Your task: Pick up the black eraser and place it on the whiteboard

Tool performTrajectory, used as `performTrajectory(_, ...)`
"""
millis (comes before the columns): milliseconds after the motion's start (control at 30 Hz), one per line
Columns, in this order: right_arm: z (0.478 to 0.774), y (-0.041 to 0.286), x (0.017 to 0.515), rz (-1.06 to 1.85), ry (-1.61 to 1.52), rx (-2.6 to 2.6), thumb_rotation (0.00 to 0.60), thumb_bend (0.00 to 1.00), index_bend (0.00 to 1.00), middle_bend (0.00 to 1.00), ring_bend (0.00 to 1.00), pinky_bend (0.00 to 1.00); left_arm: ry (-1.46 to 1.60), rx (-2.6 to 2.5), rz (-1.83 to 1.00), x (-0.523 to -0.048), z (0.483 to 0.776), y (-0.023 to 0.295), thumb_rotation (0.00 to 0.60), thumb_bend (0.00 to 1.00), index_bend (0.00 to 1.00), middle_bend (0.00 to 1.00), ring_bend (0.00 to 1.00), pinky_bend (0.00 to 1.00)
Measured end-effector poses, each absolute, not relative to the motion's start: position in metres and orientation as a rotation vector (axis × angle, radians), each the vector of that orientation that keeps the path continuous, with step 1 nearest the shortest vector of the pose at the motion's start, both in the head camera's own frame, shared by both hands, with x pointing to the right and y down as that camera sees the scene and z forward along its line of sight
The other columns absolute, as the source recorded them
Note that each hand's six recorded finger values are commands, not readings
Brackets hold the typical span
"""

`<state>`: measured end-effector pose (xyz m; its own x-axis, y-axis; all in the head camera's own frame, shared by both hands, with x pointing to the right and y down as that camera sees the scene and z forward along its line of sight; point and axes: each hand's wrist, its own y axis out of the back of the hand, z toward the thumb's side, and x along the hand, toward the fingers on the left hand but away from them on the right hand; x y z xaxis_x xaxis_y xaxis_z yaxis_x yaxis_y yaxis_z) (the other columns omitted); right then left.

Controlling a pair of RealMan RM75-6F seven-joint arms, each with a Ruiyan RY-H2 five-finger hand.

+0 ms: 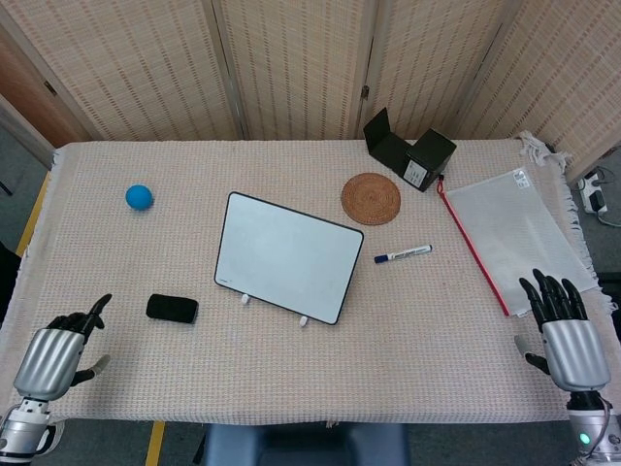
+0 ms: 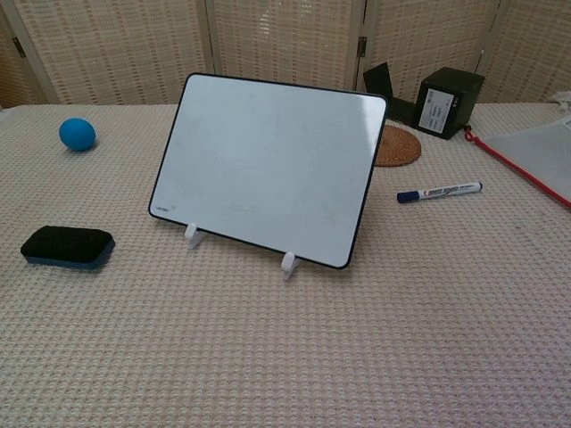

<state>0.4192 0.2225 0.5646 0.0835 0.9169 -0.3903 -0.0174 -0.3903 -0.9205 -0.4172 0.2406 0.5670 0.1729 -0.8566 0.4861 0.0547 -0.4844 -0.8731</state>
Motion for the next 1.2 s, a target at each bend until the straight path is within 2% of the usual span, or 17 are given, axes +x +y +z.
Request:
performTrajectory(100,0.568,0.222,0.417,1.433,-0.914,-1.542,0.6,0.31,0.0,0.0,0.0,0.0,0.691,-1.677,-1.47,-0.409,0.575,0.237,0.6,0.24,0.14,1.0,0.91,1.0)
performTrajectory(267,0.571,0.22,0.416,1.438,-0.91,-1.543,0.6,0.31,0.0,0.0,0.0,0.0,0.604,-1.742,-1.525,-0.394,0.584,0.225,0.6,0.24,0.13,1.0,0.95,1.0)
performTrajectory(633,0.579,0.214,0.424,1.492,-0.914,-1.539,0.6,0.31,0.0,0.0,0.0,0.0,0.497,-1.888,-1.583,-0.371,0.608,0.192,0.6,0.25,0.19,1.0,0.96,1.0)
performTrajectory(1033,0.581,0.208,0.43,1.51,-0.929,-1.529,0.6,0.31,0.0,0.0,0.0,0.0,0.433,-1.938,-1.644,-0.353,0.651,0.156,0.6,0.29,0.24,1.0,0.96,1.0)
performTrajectory(1200,0.58,0.207,0.431,1.511,-0.933,-1.53,0.6,0.31,0.0,0.0,0.0,0.0,0.412,-1.954,-1.667,-0.349,0.664,0.152,0.6,0.37,0.26,1.0,0.96,1.0)
